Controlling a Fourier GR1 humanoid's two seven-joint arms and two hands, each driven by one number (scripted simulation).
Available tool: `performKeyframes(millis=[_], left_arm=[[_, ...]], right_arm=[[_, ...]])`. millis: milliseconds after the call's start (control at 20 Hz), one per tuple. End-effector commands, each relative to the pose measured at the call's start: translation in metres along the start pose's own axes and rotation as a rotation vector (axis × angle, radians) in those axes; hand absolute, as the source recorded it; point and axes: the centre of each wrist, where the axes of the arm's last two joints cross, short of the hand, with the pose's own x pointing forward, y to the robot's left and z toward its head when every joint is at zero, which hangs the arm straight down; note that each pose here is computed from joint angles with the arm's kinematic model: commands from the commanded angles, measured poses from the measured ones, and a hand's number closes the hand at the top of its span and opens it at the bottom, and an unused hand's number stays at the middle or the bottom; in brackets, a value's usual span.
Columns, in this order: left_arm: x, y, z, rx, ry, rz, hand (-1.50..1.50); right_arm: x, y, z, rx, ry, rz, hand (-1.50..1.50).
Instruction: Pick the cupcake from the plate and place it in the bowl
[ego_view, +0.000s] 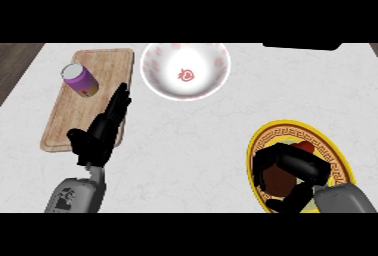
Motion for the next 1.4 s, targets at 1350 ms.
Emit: performKeyframes(millis=[1350], left_arm=[[-0.013, 0.005, 0.014, 0.058, 0.019, 0.001, 0.0]], right_arm=[[0.263, -0.111, -0.101, -0.228, -0.515, 0.049, 1.5]])
